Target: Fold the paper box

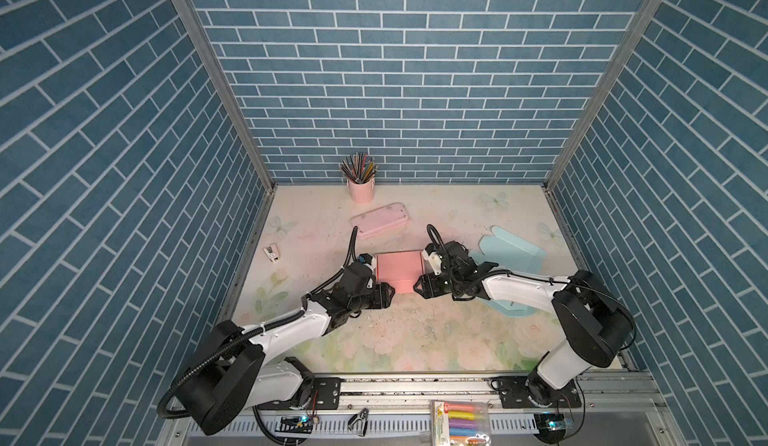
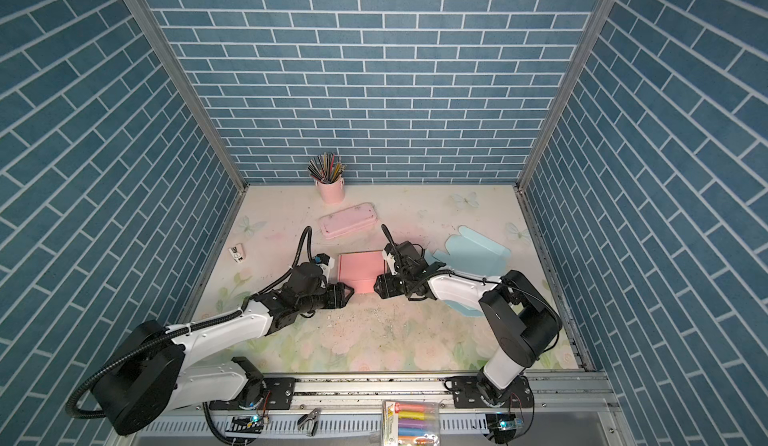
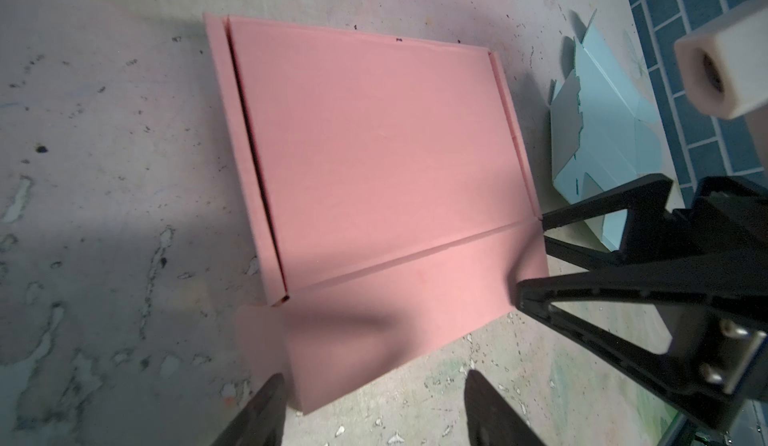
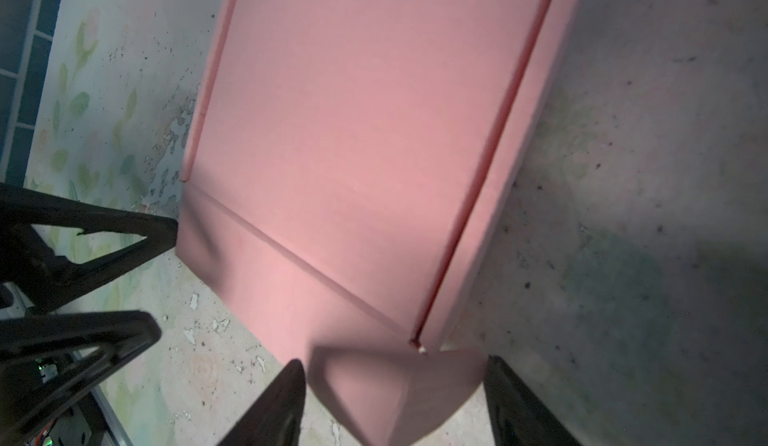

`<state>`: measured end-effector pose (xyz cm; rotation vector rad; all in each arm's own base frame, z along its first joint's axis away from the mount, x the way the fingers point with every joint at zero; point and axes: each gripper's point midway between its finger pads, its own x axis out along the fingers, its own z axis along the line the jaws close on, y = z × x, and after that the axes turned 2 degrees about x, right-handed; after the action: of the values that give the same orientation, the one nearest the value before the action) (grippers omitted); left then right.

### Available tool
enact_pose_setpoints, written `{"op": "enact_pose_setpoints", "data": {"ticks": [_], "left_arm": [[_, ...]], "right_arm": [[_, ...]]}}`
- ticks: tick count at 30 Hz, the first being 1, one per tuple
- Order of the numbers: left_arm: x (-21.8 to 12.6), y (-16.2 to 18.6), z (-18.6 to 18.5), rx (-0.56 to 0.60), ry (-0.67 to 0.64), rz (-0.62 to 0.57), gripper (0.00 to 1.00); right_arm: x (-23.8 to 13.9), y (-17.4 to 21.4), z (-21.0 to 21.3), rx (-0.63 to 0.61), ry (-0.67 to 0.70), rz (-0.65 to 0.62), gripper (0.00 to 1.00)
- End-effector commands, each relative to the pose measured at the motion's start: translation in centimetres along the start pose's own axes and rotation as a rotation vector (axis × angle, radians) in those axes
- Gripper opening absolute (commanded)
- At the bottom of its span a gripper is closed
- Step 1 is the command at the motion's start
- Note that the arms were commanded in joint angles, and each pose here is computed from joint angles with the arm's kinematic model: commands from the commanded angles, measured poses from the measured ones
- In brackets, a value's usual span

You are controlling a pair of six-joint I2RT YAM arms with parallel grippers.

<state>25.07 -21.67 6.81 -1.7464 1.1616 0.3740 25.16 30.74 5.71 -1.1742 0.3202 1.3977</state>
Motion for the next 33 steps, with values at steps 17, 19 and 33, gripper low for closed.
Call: {"op": "enact_pose_setpoints", "data": {"ticks": [17,19,33], "left_arm": [[-0.1,-1.8,1.4,0.036,-0.065,-0.026,0.69],[0.1,-1.7,1.4,0.037,-0.063,-0.021,0.69],[0.4,-1.5,1.3,0.035,-0.052,-0.015,0.69]], "right_arm": [[-1.2,-0.2,0.0,0.035,0.027,-0.028,0.8],[-1.2,-0.2,0.1,0.032,0.026,-0.027,0.8],[-1.5,-0.9,0.6,0.003,0.042,-0.037,0.79]]}}
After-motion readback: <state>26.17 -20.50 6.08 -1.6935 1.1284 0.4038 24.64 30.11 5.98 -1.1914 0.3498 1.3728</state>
